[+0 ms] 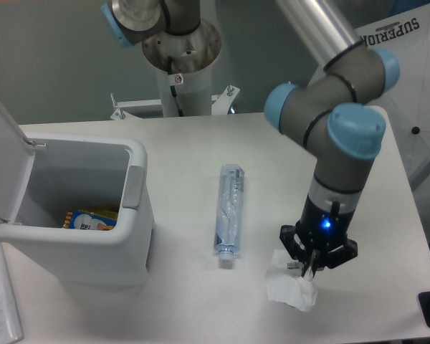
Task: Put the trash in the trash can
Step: 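Carry the wrapper over the white trash bin opening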
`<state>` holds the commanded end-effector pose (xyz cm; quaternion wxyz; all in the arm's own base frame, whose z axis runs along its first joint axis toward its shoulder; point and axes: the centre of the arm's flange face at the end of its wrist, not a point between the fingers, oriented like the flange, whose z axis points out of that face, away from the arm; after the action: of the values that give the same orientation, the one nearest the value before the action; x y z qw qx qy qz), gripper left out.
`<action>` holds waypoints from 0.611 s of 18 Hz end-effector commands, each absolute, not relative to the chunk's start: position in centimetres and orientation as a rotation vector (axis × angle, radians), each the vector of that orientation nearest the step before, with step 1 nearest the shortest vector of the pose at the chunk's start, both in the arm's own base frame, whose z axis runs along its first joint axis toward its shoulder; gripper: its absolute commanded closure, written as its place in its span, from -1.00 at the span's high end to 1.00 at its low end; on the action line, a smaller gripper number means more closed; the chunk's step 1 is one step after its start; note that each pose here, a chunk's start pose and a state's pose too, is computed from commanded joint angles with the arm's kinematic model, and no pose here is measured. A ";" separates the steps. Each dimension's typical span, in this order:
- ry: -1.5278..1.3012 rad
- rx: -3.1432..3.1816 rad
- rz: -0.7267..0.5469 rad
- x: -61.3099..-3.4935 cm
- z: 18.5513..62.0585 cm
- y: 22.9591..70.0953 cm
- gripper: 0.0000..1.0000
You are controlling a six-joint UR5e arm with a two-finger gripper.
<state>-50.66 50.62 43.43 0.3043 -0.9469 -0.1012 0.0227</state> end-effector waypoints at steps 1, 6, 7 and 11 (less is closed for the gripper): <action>-0.275 -2.480 0.036 -50.1 44.2 50.7 -1.00; -0.218 -2.354 -0.059 -45.6 49.1 51.8 -1.00; -0.213 -2.339 -0.069 -44.4 50.1 52.0 -1.00; -0.184 -2.276 -0.114 -38.4 54.8 52.4 -1.00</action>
<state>-38.36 52.42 54.84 0.4146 -0.9059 -0.0733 -0.0454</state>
